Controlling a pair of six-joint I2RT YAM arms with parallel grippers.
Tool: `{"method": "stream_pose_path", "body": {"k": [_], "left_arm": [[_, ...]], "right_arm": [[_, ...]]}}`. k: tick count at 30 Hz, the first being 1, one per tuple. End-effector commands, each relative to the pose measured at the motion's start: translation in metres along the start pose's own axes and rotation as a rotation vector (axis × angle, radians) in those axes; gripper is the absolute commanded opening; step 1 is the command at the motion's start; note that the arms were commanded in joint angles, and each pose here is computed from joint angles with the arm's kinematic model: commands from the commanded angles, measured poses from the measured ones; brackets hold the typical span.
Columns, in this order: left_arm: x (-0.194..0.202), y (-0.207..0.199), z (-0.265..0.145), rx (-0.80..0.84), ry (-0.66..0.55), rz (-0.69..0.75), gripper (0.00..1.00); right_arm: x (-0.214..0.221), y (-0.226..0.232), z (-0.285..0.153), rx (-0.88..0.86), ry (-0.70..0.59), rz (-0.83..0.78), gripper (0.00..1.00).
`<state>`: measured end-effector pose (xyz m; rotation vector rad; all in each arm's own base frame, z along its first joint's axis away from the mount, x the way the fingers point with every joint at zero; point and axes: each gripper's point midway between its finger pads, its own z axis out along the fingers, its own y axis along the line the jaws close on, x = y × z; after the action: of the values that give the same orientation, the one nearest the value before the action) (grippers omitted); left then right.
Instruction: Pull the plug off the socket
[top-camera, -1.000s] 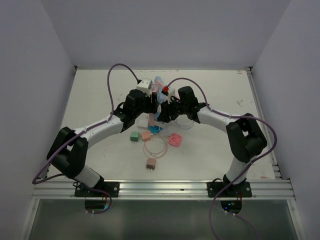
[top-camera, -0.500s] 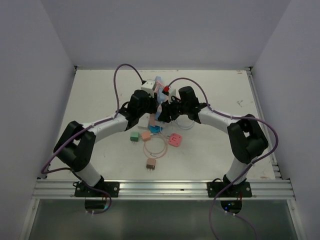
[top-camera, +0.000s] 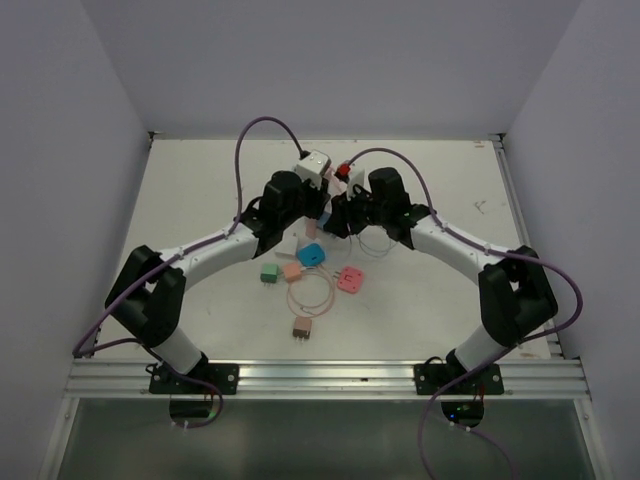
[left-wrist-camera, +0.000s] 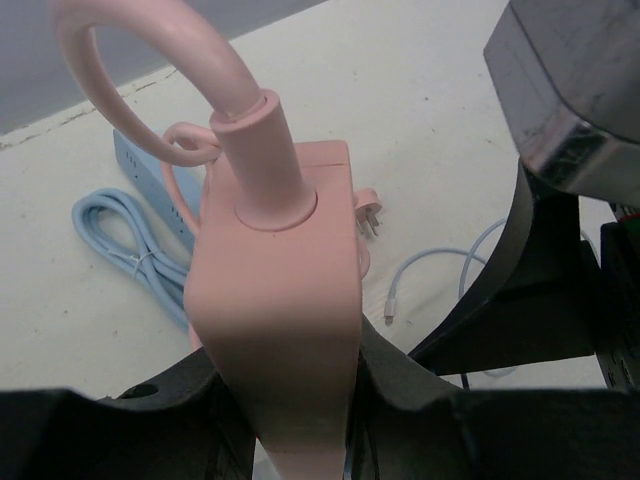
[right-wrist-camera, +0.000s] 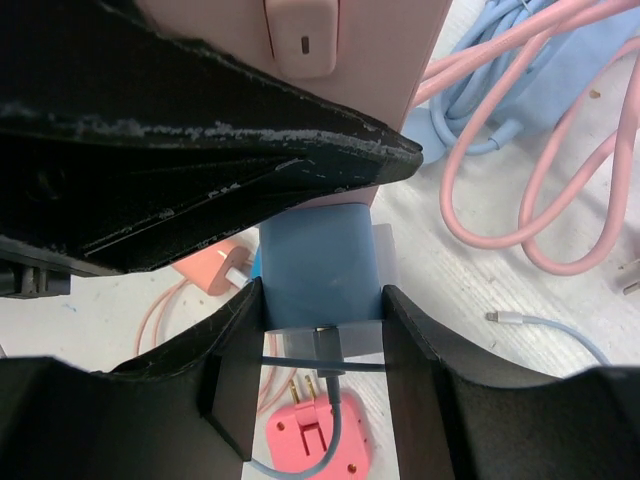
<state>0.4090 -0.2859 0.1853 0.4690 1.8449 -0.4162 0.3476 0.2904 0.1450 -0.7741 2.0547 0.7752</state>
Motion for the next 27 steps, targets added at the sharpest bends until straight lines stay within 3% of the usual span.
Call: {"method": "stream_pose_path", "body": {"k": [1,16,21,27], "left_arm": [[-0.064,0.048,-0.011,-0.194,-0.177,0.157,0.0],[-0.065,0.078,-0.021,-0.286,-0.182,0.181,0.0],[-0.079,0.08,-0.025,-0.286,-0.201,0.167,0.0],[-0.096,0.083,-0.037,-0.313,-0.217,0.116,0.0]], "right_arm": [[-0.008,0.025,-0.027,-0.045,0.016,0.025,0.0],[0.009,0.025,-0.063,0.047,0.008,0.062,0.0],[0.017,0.022,-0.062,0.063,0.015,0.073,0.0],[0.032,-0.006,-0.054,0.197,0.038,0.14,0.0]]}}
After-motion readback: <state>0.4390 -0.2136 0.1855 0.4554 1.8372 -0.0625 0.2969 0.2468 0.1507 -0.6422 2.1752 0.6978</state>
